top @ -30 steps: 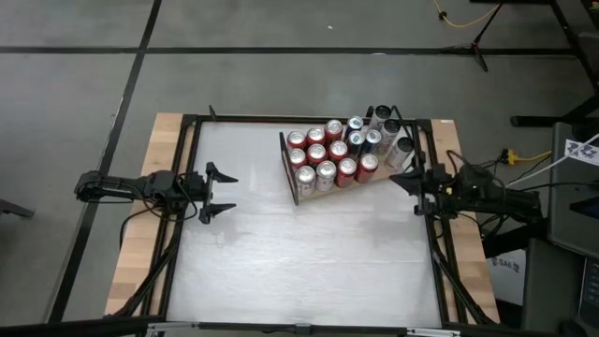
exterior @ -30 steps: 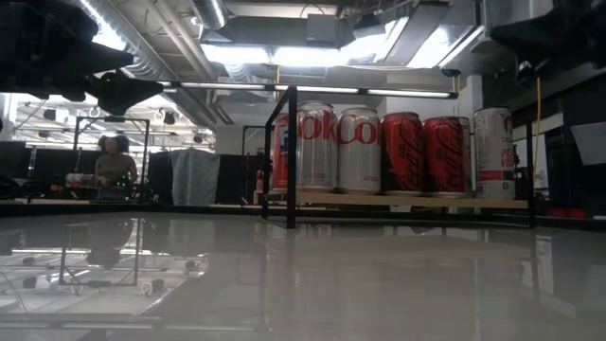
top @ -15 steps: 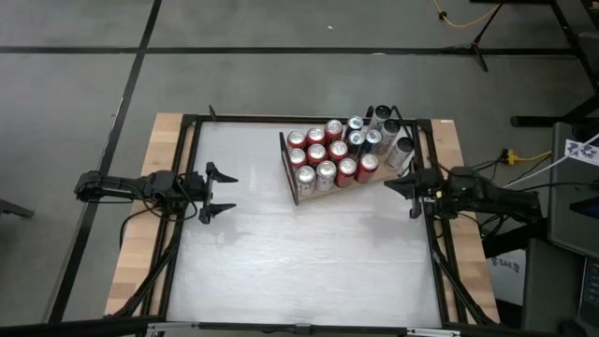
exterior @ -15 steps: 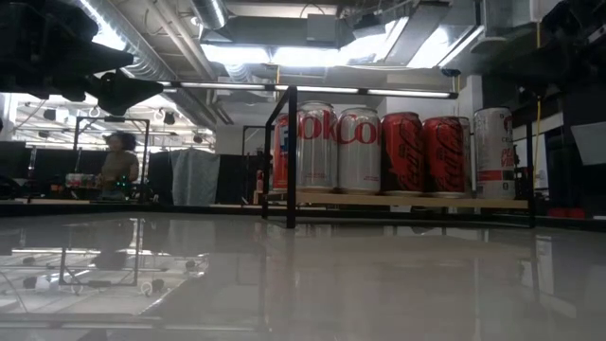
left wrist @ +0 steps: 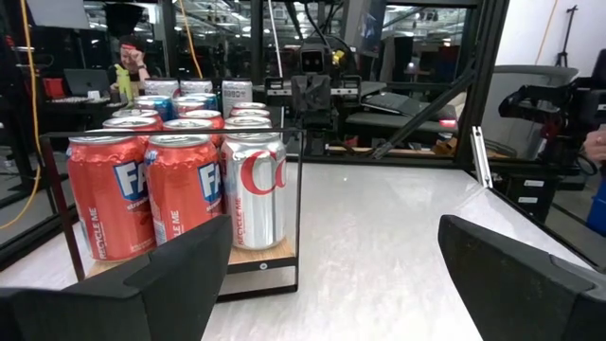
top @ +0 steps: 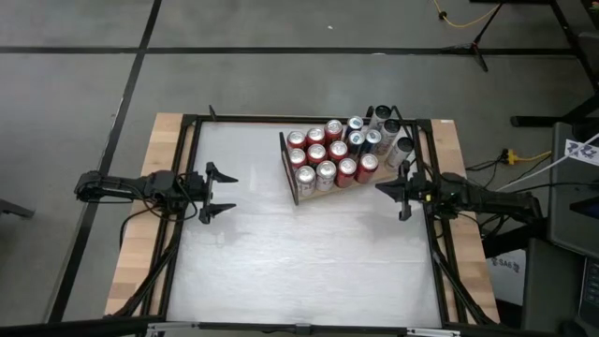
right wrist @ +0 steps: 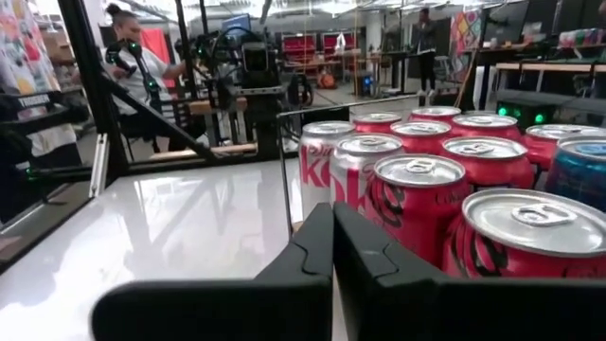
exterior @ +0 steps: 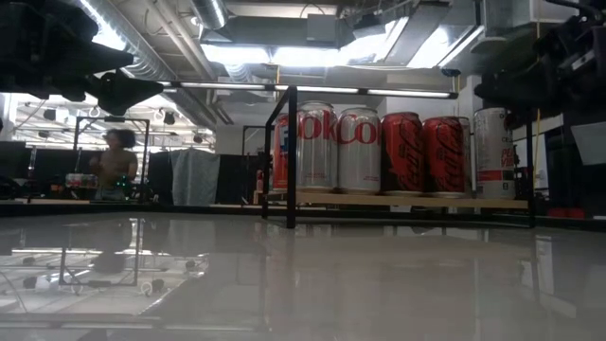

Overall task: Place canned beverage on shelf
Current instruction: Return to Home Position

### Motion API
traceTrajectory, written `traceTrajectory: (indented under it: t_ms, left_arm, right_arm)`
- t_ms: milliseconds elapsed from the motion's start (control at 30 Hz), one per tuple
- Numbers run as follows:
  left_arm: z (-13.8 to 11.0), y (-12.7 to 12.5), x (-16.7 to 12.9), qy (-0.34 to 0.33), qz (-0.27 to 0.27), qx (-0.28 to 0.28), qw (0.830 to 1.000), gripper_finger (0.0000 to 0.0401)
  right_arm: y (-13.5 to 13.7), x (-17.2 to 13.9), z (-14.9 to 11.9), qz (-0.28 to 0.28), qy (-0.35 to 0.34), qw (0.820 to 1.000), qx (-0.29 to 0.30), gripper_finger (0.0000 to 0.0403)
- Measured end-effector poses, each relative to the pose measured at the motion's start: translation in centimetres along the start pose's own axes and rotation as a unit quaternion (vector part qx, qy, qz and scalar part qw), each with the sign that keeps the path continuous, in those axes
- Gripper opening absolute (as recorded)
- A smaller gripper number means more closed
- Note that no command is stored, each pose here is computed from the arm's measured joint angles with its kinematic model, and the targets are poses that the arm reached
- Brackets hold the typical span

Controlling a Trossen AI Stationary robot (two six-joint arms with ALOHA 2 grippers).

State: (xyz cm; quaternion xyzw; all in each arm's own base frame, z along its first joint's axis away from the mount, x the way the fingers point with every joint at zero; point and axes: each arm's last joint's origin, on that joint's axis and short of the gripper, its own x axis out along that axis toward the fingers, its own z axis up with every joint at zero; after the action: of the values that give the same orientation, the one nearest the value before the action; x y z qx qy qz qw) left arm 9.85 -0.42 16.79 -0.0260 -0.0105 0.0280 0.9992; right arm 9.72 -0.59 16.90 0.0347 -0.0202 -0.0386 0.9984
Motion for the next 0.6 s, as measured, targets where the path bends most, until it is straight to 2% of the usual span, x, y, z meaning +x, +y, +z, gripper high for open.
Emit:
traceTrajectory:
  t_ms: [600]
  left_arm:
    - [0.0, 0.0, 0.0, 0.0, 0.0, 0.0, 1.0, 0.0368]
  right_arm:
    - [0.03, 0.09, -0.22, 0.006, 0.014, 1.0, 0.0, 0.0]
